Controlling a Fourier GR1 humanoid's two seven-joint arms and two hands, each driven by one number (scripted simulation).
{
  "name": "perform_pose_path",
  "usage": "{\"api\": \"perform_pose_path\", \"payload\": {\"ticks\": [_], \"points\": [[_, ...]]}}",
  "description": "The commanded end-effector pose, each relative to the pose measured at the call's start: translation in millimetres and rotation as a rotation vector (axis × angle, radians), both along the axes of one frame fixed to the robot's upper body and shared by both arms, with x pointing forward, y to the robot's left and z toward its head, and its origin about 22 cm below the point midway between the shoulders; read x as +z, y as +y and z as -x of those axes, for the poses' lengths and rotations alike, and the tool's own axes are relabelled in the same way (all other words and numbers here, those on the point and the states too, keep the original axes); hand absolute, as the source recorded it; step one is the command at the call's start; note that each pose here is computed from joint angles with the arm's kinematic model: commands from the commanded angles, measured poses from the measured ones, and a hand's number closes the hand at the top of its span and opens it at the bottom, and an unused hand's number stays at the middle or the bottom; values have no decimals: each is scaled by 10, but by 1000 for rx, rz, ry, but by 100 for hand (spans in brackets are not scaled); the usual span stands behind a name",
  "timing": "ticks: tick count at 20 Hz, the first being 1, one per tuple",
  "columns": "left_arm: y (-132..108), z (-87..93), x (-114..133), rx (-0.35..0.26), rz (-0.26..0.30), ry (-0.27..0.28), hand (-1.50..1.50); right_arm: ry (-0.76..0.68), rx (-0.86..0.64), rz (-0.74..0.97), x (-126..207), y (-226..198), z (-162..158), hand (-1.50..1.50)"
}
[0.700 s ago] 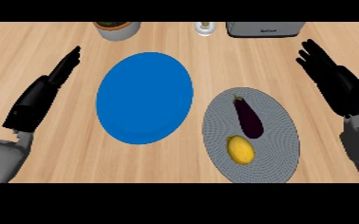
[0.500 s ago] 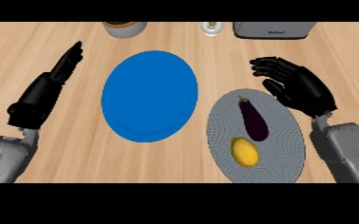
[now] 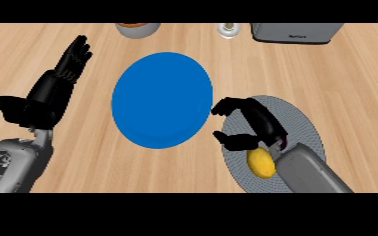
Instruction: Pick the eggplant from the placemat and place it in the plate
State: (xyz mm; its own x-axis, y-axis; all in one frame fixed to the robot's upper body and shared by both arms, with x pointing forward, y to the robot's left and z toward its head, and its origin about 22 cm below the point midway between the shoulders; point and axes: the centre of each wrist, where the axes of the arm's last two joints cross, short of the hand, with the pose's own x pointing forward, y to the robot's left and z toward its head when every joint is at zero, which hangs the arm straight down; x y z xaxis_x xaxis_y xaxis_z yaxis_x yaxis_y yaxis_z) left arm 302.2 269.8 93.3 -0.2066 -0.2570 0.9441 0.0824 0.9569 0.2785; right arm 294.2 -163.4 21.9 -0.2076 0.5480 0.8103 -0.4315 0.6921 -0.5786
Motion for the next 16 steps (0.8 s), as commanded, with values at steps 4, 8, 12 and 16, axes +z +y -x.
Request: {"api": "perform_pose_path", "payload": {"ticks": [4, 8, 12, 16], "points": [[152, 118, 237, 18, 47, 14, 0, -100, -67, -228, -585, 441, 356, -150], [130, 155, 299, 41, 34, 24, 0, -227, -68, -195, -245, 257, 105, -150], [65, 72, 91, 51, 50, 12, 0, -239, -79, 31, 343, 287, -189, -150], [184, 119, -1, 64, 47, 25, 0, -156, -100, 366, 525, 19, -228, -150]]}}
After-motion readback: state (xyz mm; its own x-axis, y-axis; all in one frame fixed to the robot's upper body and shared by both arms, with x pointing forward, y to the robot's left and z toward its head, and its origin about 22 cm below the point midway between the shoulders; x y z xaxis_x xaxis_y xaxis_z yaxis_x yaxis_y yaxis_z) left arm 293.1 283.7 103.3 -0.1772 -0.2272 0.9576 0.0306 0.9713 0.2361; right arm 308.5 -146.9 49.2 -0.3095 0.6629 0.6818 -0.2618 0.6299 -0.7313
